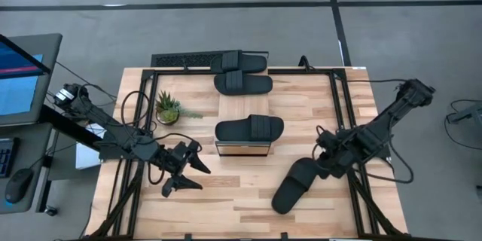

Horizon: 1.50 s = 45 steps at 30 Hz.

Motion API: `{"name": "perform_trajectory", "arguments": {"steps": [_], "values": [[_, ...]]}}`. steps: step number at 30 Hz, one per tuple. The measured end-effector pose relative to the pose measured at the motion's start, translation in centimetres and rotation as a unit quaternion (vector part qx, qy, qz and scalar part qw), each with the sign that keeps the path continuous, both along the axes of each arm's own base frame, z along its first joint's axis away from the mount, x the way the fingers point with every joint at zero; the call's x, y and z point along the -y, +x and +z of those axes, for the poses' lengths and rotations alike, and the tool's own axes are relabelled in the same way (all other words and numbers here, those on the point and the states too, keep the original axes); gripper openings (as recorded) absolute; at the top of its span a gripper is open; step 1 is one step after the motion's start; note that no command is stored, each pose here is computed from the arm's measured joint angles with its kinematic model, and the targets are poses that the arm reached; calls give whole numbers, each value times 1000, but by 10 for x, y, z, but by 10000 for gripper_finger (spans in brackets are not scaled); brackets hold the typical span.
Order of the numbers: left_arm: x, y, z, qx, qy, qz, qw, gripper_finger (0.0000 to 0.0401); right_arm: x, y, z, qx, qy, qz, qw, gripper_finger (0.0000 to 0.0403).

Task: Pick and place slides into the shelf
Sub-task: Put the black slide on the shelf

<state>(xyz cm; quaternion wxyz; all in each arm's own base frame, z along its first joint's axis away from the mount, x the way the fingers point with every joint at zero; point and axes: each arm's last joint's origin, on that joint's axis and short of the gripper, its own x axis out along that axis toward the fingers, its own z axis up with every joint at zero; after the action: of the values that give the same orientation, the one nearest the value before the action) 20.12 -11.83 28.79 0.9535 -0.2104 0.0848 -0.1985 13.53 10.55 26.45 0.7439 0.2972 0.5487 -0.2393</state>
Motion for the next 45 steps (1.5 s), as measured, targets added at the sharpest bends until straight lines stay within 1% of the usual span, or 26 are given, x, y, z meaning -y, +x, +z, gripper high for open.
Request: {"name": "perform_trajectory", "arguments": {"steps": [3,6,11,13,18,22,30,36,39,41,42,43,45], "values": [[1,0,0,-2,-3,-14,1000,258,7,1,-16,-22,-5,-31,999,89],[1,-1,0,-5,-11,-27,1000,258,12,1,-34,-44,2,-47,998,132],[2,-1,0,-7,-13,-42,999,258,16,8,-60,-35,46,-54,997,191],[2,-1,0,-7,-13,-42,999,258,17,9,-69,-31,55,-58,996,206],[2,-1,0,-9,-15,-42,999,258,27,1,-85,-71,44,-74,994,223],[2,-1,0,-10,-18,-42,999,258,28,1,-90,-75,48,-69,994,223],[2,-1,0,-10,-18,-42,999,258,28,0,-109,-69,86,-44,993,224],[2,-1,0,-10,-18,-42,999,258,31,-7,-136,-43,123,-45,991,224],[2,-1,0,-10,-18,-42,999,258,30,-6,-141,-22,140,-54,988,215],[2,-1,0,-10,-18,-41,999,258,30,-6,-141,-23,142,-53,988,193],[2,-1,0,-10,-18,-41,999,258,30,-6,-142,-23,144,-51,988,173],[2,-1,0,-10,-18,-41,999,258,30,-6,-142,-23,145,-46,988,147],[2,-1,0,-11,-18,-41,999,258,30,-7,-142,-23,147,-37,988,74]]}}
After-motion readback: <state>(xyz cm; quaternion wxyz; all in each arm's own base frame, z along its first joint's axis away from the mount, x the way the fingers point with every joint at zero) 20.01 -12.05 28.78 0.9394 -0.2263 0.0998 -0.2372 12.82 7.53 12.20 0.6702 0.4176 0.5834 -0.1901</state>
